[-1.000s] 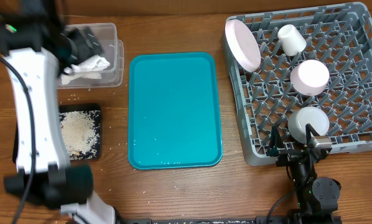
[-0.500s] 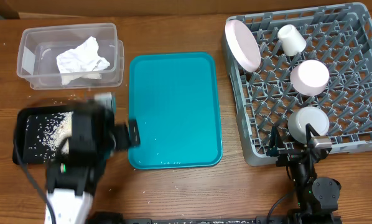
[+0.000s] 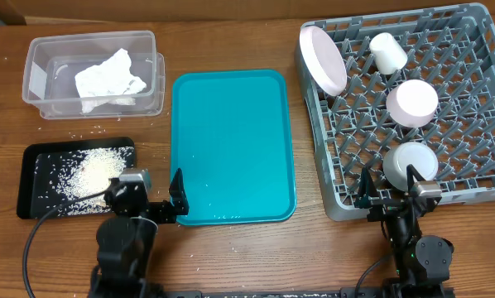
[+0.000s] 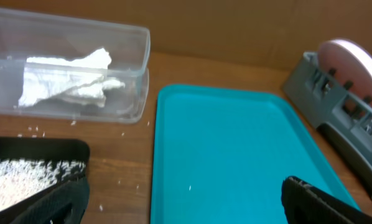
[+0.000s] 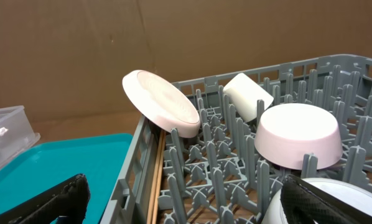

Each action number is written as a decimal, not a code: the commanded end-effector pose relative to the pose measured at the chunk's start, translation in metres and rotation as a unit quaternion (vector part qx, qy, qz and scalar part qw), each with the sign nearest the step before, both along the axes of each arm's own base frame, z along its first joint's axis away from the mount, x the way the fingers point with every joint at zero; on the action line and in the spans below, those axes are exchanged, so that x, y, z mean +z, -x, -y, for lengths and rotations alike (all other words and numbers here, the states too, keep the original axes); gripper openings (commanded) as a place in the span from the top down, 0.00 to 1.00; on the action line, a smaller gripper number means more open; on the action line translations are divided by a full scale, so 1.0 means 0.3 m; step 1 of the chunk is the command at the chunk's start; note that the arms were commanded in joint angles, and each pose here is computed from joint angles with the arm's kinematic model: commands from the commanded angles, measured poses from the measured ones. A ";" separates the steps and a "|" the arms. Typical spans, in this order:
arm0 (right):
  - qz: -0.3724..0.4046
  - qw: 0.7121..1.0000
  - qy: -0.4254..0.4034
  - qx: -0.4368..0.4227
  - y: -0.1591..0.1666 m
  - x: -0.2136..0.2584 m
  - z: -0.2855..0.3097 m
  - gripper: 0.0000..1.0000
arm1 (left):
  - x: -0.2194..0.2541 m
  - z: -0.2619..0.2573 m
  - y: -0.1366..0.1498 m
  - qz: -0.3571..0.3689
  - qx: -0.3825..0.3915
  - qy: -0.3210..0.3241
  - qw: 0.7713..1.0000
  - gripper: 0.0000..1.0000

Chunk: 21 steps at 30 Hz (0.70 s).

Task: Sort waste into correct bins and load items into the dishwasher

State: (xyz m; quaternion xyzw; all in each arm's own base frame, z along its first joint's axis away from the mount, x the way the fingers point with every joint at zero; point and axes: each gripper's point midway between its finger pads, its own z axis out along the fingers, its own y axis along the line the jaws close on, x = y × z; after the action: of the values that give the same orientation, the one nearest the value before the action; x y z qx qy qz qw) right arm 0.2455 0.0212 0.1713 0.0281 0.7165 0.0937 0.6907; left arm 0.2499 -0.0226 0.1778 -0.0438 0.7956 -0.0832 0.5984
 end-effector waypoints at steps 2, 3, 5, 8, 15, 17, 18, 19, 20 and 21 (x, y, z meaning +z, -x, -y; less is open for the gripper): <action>0.002 1.000 0.003 -0.009 -0.001 -0.006 0.012 0.00 | -0.034 -0.003 -0.002 0.057 0.000 -0.003 0.998 0.00; 0.002 1.000 0.003 -0.009 -0.001 -0.006 0.012 0.00 | -0.035 0.000 -0.004 0.071 -0.003 -0.001 0.997 0.00; 0.002 1.000 0.003 -0.009 -0.001 -0.006 0.012 0.00 | -0.040 0.001 -0.006 0.092 -0.004 0.001 0.996 0.00; 0.002 1.000 0.003 -0.009 -0.001 -0.006 0.012 0.00 | -0.053 0.001 -0.002 0.108 -0.004 0.004 0.994 0.00; 0.002 1.000 0.003 -0.009 -0.001 -0.006 0.012 0.00 | -0.083 -0.034 0.012 0.092 0.014 0.001 0.996 0.00; 0.002 1.000 0.003 -0.009 -0.001 -0.006 0.012 0.00 | -0.070 -0.045 0.013 0.100 0.020 0.000 0.995 0.00; 0.002 1.000 0.003 -0.009 -0.001 -0.006 0.012 0.00 | -0.073 -0.050 0.013 0.099 0.023 0.000 0.995 0.00; 0.002 1.000 0.003 -0.009 -0.001 -0.006 0.012 0.00 | -0.072 -0.050 0.013 0.099 0.023 0.000 0.995 0.00; 0.002 1.000 0.003 -0.009 -0.001 -0.006 0.012 0.00 | -0.072 -0.051 0.013 0.099 0.023 0.000 0.995 0.00; 0.002 1.000 0.003 -0.009 -0.001 -0.006 0.012 0.00 | -0.072 -0.050 0.013 0.099 0.023 0.000 0.995 0.00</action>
State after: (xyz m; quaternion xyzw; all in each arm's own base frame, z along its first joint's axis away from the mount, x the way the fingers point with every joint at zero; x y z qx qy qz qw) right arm 0.2455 0.0212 0.1713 0.0281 0.7165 0.0937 0.6907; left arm 0.2464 -0.0067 0.1550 -0.0633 0.7339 -0.0758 0.6721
